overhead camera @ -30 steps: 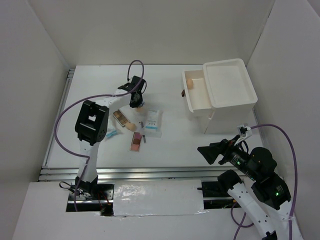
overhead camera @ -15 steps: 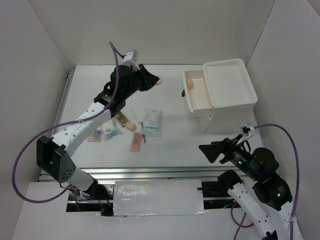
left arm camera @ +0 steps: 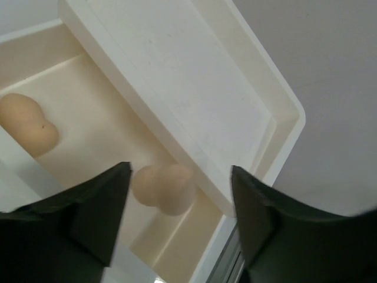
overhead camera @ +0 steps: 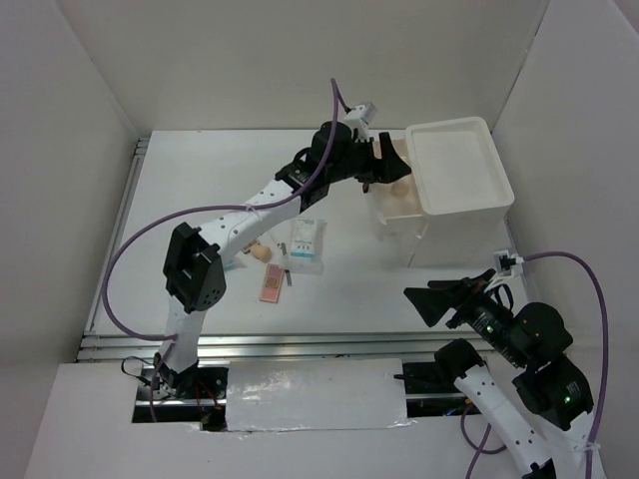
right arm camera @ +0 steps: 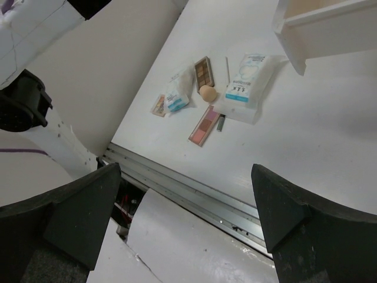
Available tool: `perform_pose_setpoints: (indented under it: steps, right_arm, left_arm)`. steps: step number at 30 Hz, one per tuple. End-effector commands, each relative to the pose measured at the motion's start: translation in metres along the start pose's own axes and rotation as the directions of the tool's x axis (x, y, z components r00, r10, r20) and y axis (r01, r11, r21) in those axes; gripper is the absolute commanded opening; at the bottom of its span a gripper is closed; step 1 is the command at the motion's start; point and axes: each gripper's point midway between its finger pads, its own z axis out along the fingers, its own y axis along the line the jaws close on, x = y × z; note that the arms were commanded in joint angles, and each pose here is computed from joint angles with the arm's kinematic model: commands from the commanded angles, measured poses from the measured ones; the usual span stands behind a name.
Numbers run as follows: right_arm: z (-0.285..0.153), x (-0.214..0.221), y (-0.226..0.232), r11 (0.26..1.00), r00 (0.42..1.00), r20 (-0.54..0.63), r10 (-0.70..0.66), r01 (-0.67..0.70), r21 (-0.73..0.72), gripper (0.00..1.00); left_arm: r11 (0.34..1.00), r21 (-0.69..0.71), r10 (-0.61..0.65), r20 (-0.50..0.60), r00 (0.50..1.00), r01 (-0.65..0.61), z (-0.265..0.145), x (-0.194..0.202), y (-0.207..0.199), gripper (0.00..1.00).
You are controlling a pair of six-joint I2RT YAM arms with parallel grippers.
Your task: Organize the makeup
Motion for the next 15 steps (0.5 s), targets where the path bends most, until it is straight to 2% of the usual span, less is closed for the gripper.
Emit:
perform_pose_setpoints:
  steps: [1,3,4,6,7,8,9,10,11,13,14,15]
  right_arm:
    - [-0.005,-0.012,0.005,1.000,0.999,0.044,-0.014,0.015,-0.006,1.00]
    - [-0.004,-0.010,0.005,1.000,0.999,0.033,-0.015,0.015,-0.008,1.00]
    - [-0.004,-0.010,0.005,1.000,0.999,0.032,-0.017,0.017,-0.009,1.00]
    - [-0.003,-0.010,0.004,1.000,0.999,0.034,-0.019,0.019,-0.001,1.00]
    - [-0.004,-0.011,0.004,1.000,0.999,0.037,-0.020,0.020,-0.003,1.00]
    - [-0.004,-0.011,0.004,1.000,0.999,0.038,-0.020,0.020,-0.006,1.00]
    - [-0.003,-0.011,0.005,1.000,0.999,0.037,-0.021,0.022,-0.007,1.00]
    - [-0.003,-0.011,0.005,1.000,0.999,0.034,-0.020,0.020,-0.009,1.00]
    - [-0.003,-0.010,0.005,1.000,0.999,0.032,-0.023,0.023,-0.009,1.00]
    - [-0.002,-0.010,0.004,1.000,0.999,0.033,-0.023,0.023,-0.008,1.00]
    - [-0.002,-0.010,0.004,1.000,0.999,0.038,-0.023,0.024,-0.009,1.00]
    - [-0.001,-0.008,0.002,1.000,0.999,0.033,-0.021,0.021,-0.006,1.00]
  left_arm:
    - [0.997,0.069,0.035,0.037,0.999,-0.037,-0.006,-0.019,-0.026,0.88]
    - [0.997,0.047,0.052,0.060,0.997,-0.055,-0.016,-0.028,-0.028,0.99]
    - [0.999,-0.020,0.044,0.061,0.997,-0.043,-0.014,-0.023,-0.012,0.99]
    - [0.993,-0.100,0.080,0.109,0.991,-0.069,-0.042,-0.042,-0.012,1.00]
    - [0.984,-0.169,0.080,0.093,0.992,-0.064,-0.051,-0.039,0.000,0.99]
    - [0.960,-0.277,0.088,0.140,0.986,-0.046,-0.068,-0.053,0.011,0.99]
    - [0.934,-0.355,0.088,0.143,0.986,-0.032,-0.079,-0.056,0.023,0.99]
    - [0.899,-0.437,0.090,0.145,0.985,-0.017,-0.094,-0.057,0.035,0.99]
    - [0.807,-0.591,0.090,0.147,0.985,0.015,-0.128,-0.053,0.060,1.00]
    - [0.711,-0.702,0.099,0.161,0.982,0.044,-0.165,-0.044,0.082,0.99]
    - [0.641,-0.765,0.081,0.155,0.985,0.068,-0.200,-0.024,0.099,0.99]
    - [0.568,-0.817,0.103,0.187,0.977,0.097,-0.225,-0.025,0.114,0.99]
